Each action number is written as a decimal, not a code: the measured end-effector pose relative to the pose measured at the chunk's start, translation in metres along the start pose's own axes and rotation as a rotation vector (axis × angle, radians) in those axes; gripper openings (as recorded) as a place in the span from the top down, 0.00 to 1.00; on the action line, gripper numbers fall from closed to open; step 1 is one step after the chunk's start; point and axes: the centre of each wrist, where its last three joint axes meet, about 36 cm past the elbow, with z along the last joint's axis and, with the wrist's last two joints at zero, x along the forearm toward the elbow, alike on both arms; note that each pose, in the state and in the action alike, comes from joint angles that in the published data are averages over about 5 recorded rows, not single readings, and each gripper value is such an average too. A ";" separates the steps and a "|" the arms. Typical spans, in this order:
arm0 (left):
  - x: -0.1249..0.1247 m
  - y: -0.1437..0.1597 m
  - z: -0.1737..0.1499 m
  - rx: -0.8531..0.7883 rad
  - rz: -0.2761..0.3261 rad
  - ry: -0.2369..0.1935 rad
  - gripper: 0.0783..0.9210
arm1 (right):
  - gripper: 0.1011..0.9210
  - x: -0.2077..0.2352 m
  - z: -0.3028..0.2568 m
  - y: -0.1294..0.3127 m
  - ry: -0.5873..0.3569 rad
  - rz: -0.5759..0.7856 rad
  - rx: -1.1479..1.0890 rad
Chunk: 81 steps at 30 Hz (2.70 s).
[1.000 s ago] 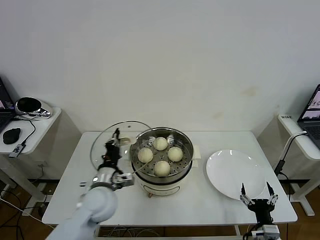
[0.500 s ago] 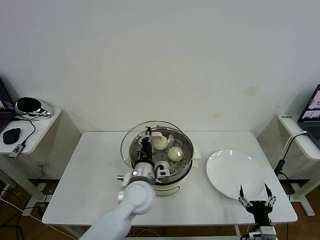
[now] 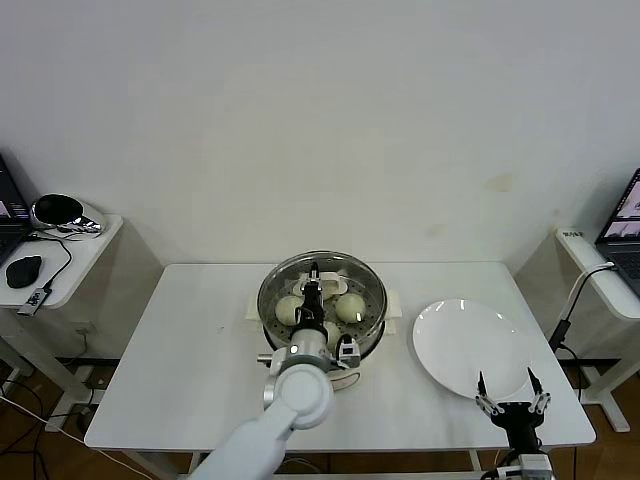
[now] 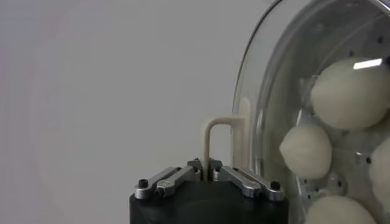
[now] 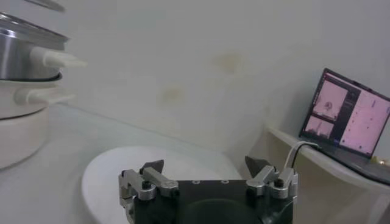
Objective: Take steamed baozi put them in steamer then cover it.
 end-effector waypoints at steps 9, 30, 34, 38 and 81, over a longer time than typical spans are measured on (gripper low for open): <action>-0.005 -0.006 -0.007 0.001 0.010 0.008 0.93 | 0.12 0.000 0.001 0.002 -0.001 -0.008 0.000; -0.007 -0.016 -0.017 0.019 0.028 0.015 0.92 | 0.12 0.000 0.003 0.002 -0.003 -0.018 0.002; -0.004 -0.016 -0.018 0.039 0.036 0.011 0.82 | 0.12 -0.001 0.002 0.003 -0.004 -0.021 0.002; 0.001 -0.013 -0.017 0.056 0.032 0.006 0.69 | 0.12 -0.001 0.002 0.004 -0.005 -0.024 0.001; 0.228 -0.048 0.207 1.383 -0.041 0.106 0.12 | 0.12 0.027 0.000 0.014 -0.037 -0.285 -0.106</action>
